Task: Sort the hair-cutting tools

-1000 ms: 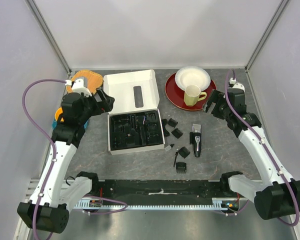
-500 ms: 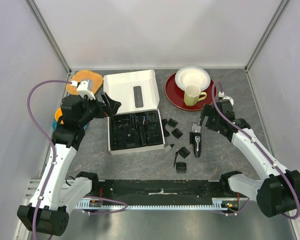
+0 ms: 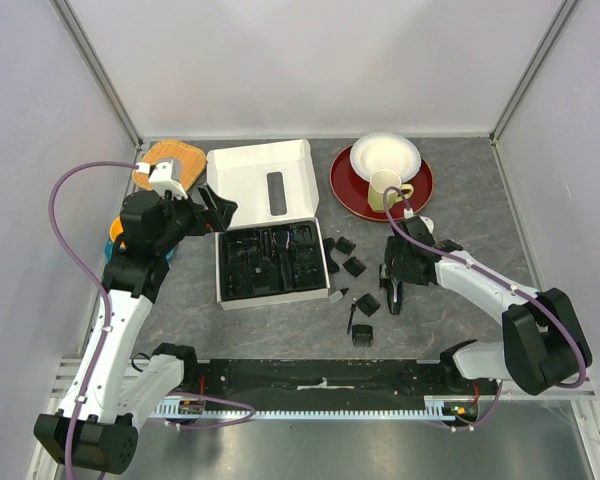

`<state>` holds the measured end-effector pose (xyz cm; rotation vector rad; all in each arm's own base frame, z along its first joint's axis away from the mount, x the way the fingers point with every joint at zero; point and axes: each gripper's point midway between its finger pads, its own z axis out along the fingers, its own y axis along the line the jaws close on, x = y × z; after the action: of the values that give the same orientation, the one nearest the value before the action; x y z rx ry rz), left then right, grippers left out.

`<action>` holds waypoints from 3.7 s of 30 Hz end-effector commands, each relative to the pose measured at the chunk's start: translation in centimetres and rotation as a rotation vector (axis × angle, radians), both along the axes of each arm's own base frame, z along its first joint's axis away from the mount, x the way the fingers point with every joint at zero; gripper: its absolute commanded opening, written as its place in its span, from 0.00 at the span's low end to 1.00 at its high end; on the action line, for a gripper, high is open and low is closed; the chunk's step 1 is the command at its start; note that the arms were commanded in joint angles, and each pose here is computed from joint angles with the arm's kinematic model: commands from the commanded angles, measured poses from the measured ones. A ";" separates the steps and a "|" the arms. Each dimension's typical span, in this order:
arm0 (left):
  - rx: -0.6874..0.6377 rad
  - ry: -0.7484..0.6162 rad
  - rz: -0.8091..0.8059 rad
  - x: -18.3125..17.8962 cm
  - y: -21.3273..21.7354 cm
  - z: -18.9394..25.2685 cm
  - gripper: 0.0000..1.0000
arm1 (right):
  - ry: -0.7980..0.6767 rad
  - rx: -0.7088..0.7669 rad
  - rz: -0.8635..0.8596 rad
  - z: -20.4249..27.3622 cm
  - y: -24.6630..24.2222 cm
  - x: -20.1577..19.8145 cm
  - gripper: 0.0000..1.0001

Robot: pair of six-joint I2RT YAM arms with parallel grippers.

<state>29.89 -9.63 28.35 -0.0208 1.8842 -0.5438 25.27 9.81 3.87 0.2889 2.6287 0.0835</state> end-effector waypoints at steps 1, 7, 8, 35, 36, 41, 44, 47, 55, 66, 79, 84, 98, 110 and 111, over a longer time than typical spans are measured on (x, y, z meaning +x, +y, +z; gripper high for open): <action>0.007 -0.030 0.034 0.3 0.6 0.7 0.98 | -0.057 -0.023 -0.031 0.1 -0.2 1.4 0.68; 0.012 -0.025 0.046 0.5 0.8 0.5 0.98 | -0.036 -0.054 -0.038 -0.7 -0.6 1.3 0.59; 0.011 -0.027 0.048 0.4 0.8 0.6 0.98 | -0.034 -0.054 -0.036 -0.8 -0.5 1.4 0.59; 0.037 0.004 0.128 0.6 2.2 -0.2 0.97 | -0.359 0.164 -0.027 13.3 3.6 3.9 0.15; 0.037 0.004 0.121 0.6 2.1 -0.1 0.97 | -0.400 0.201 -0.022 14.9 4.3 3.9 0.11; 0.031 -0.006 0.060 0.5 1.1 0.1 0.96 | -0.634 0.479 0.128 23.2 12.1 4.4 0.06; 0.036 -0.001 0.073 0.6 1.4 -0.1 0.96 | -0.654 0.447 0.189 23.7 15.9 5.4 0.06; 0.041 0.005 0.083 0.6 1.6 -0.2 0.96 | -0.664 0.420 0.270 23.3 20.9 5.8 0.05; 0.074 0.024 0.168 0.9 3.1 -0.7 0.96 | -0.666 0.308 0.365 19.1 29.4 7.0 0.05; 0.068 0.025 0.104 0.9 2.1 -0.7 0.95 | -0.653 0.198 0.337 13.9 30.8 8.6 0.03; 0.072 0.031 0.119 1.0 2.3 -0.9 0.95 | -0.604 0.122 0.321 10.2 31.0 7.7 0.04; 0.074 0.031 0.124 0.9 2.4 -0.9 0.94 | -0.582 0.082 0.316 8.6 30.8 7.3 0.07; 0.081 0.038 0.139 1.1 2.7 -1.1 0.94 | -0.539 0.008 0.293 6.2 30.7 7.6 0.38; 0.083 0.036 0.147 1.0 2.8 -1.0 0.94 | -0.539 0.018 0.291 8.0 30.8 7.5 0.63; 0.083 0.036 0.150 1.0 2.9 -1.0 0.94 | -0.538 0.022 0.288 8.1 30.7 7.5 0.62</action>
<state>30.49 -7.13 25.84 -0.1377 1.9673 -0.3933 32.35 40.01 9.17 -0.1516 2.1608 0.2082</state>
